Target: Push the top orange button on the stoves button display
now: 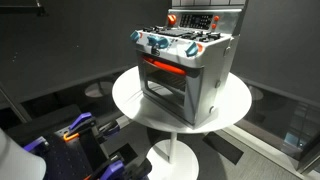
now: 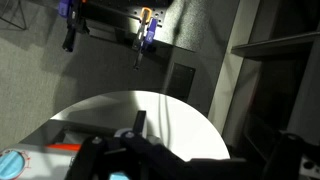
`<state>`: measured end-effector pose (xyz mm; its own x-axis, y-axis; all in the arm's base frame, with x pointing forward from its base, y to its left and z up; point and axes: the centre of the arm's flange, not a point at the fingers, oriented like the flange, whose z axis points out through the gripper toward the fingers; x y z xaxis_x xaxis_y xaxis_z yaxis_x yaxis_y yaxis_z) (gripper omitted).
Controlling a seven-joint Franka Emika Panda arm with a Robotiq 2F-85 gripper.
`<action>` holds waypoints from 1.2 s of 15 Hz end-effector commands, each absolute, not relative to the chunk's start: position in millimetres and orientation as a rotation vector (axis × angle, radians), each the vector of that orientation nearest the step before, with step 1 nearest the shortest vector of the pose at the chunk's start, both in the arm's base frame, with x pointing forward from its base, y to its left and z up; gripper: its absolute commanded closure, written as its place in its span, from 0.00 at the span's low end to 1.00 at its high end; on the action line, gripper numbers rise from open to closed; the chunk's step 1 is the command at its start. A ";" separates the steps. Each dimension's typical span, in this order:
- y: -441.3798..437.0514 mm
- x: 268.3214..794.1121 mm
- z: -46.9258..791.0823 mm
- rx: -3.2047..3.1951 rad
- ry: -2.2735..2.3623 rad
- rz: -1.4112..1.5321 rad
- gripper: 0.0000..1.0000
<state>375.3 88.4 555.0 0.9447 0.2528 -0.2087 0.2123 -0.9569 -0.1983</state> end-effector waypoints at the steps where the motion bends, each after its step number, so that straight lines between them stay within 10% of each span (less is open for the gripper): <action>1: 88.4 375.2 555.3 -2.926 -0.353 0.347 0.00; 18: 56.8 489.7 563.2 -3.137 -0.204 0.020 0.00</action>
